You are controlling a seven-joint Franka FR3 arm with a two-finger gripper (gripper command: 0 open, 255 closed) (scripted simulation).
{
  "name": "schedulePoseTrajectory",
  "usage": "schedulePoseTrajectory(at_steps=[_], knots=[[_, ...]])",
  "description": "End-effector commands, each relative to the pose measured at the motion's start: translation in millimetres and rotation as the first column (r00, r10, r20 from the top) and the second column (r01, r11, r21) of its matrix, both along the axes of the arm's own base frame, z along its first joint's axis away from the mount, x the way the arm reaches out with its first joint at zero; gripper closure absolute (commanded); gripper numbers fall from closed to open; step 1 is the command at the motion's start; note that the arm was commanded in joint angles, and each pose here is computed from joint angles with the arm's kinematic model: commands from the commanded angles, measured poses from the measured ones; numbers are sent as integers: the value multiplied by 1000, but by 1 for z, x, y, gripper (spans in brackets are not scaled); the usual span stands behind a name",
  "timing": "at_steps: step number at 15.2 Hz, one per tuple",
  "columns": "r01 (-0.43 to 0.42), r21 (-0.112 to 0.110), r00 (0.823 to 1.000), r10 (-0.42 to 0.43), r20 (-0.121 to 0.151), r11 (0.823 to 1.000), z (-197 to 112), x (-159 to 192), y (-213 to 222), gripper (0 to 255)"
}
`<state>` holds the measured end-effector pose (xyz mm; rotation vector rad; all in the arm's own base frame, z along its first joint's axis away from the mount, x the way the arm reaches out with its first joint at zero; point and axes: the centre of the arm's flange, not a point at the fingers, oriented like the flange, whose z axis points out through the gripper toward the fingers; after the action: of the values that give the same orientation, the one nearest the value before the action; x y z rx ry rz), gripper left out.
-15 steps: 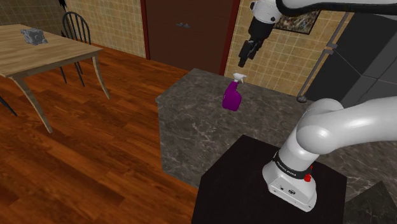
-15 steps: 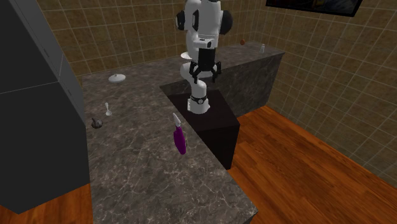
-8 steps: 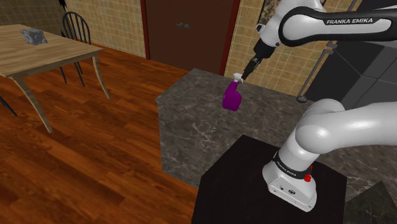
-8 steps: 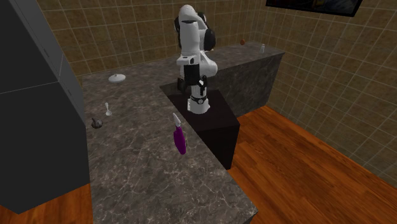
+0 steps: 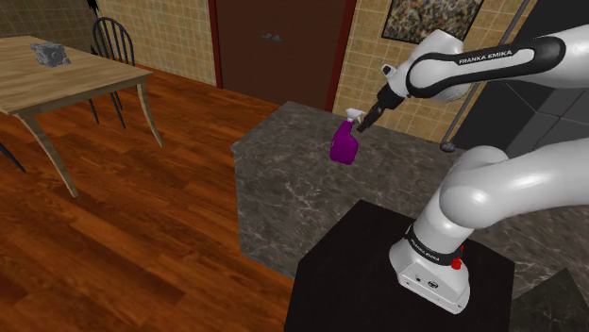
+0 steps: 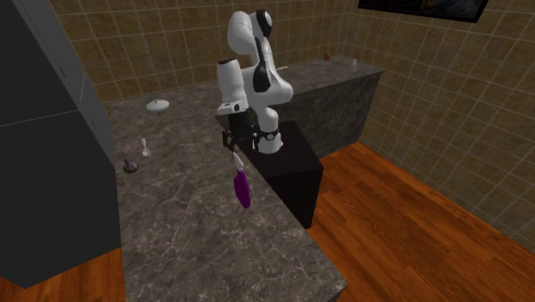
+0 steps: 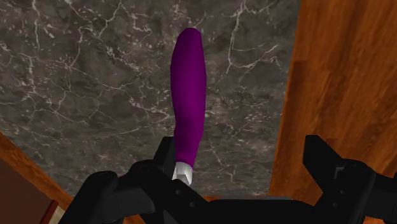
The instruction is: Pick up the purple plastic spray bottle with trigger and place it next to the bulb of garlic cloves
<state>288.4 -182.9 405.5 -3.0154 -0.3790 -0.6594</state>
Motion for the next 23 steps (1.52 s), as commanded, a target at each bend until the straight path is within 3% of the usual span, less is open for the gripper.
schedulePoseTrajectory(at_steps=[1, 6, 14, 21, 22, 23], knots=[[-25, 12, 999, 24, 39, 1000, -22, 1, -18, 0], [-83, 47, 990, 78, 116, 995, -76, 13, -58, 0], [-83, 47, 990, 78, 116, 995, -110, 32, -51, 0], [-83, 47, 990, 78, 116, 995, -110, 32, -51, 0], [-83, 47, 990, 78, 116, 995, -110, 32, -51, 255], [-83, 47, 990, 78, 116, 995, -110, 32, -51, 255]])
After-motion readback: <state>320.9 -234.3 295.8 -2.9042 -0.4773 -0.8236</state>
